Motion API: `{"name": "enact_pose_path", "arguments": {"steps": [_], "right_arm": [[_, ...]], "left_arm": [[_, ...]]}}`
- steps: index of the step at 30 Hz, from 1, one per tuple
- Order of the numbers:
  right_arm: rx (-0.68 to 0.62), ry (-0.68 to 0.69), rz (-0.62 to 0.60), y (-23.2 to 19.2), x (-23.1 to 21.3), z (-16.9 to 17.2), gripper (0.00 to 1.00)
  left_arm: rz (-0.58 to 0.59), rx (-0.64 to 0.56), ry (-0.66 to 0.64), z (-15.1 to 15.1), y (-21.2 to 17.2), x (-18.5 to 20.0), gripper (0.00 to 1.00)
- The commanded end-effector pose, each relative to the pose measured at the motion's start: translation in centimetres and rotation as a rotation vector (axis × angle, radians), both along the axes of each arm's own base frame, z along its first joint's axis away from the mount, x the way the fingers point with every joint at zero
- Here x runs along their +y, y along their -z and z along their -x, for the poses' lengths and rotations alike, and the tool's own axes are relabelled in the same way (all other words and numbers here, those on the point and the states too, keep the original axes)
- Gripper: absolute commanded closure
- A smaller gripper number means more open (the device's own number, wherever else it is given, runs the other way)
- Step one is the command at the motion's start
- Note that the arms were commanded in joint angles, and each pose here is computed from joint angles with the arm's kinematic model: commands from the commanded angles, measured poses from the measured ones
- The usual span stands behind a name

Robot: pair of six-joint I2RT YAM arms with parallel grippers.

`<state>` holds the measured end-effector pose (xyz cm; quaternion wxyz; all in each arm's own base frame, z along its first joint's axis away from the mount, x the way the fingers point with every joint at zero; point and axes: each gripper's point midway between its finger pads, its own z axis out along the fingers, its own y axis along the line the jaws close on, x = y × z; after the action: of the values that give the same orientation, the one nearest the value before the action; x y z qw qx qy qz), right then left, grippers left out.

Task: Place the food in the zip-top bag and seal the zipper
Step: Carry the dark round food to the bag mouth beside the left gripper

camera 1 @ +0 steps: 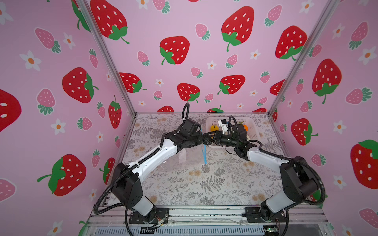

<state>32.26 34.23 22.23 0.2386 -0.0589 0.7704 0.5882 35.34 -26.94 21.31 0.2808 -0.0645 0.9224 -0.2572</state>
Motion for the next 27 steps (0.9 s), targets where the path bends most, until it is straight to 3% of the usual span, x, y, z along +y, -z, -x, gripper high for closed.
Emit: {"name": "enact_pose_path", "arguments": {"steps": [1,27], "right_arm": [[0.008,0.004,0.013,1.1,0.1,0.0,0.61],[-0.002,0.011,0.076,2.0,0.4,-0.4,0.61]], "left_arm": [[0.06,-0.057,-0.016,-0.3,-3.3,0.0,1.0],[0.094,-0.06,-0.004,-0.1,-3.7,-0.4,1.0]]}}
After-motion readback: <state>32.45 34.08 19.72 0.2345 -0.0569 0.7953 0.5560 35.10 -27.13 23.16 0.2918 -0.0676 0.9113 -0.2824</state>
